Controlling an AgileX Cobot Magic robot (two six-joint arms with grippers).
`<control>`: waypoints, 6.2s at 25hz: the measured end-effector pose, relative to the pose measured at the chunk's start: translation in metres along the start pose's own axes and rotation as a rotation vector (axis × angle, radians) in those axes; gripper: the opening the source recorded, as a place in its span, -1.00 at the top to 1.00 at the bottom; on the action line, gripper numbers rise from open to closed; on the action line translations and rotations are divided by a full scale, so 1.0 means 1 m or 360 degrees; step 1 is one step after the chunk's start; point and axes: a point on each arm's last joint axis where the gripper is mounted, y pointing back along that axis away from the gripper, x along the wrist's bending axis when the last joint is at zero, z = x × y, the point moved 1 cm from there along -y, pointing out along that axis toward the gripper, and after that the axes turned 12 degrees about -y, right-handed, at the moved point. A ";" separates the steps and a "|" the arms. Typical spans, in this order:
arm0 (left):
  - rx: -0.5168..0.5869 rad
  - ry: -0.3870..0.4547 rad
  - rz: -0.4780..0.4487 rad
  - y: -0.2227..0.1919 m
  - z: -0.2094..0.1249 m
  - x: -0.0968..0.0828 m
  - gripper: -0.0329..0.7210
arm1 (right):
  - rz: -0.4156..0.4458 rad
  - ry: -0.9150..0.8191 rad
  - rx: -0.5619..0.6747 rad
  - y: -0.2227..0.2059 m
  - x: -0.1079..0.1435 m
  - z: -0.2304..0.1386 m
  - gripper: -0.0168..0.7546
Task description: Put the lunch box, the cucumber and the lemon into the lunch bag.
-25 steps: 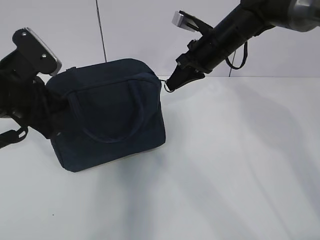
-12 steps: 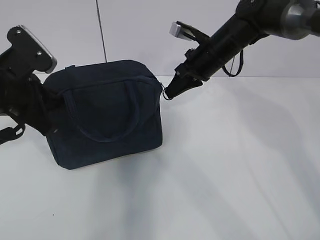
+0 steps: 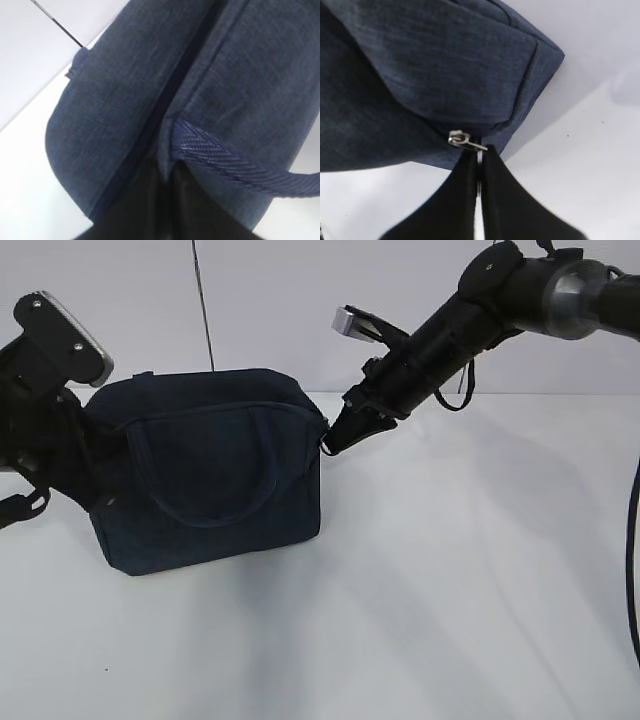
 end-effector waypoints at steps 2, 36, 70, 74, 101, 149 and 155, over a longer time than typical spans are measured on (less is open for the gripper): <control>0.0000 0.0000 0.0000 0.000 0.000 0.000 0.88 | -0.0022 0.0026 -0.0009 0.003 0.001 0.003 0.90; -0.0017 0.0015 0.0015 -0.001 0.000 0.001 0.88 | 0.0134 -0.1010 -0.0188 0.027 0.009 0.027 0.90; -0.0064 0.0068 0.0047 -0.003 0.003 0.003 0.88 | 0.0186 -0.1091 -0.0258 0.032 -0.033 0.023 0.90; -0.0067 0.0070 0.0049 -0.003 0.003 0.003 0.88 | 0.0255 -0.1115 -0.0299 0.034 -0.031 0.027 0.90; -0.0074 0.0074 0.0055 -0.003 0.003 0.003 0.88 | 0.0166 -0.0177 -0.0373 0.035 -0.031 0.028 0.90; -0.0157 0.0092 0.0118 -0.003 0.008 0.007 0.88 | 0.0491 -0.1827 -0.0269 0.030 -0.032 0.030 0.90; -0.0183 0.0096 0.0138 -0.002 0.010 0.009 0.88 | 0.0375 -0.1752 -0.0256 0.027 -0.035 0.027 0.90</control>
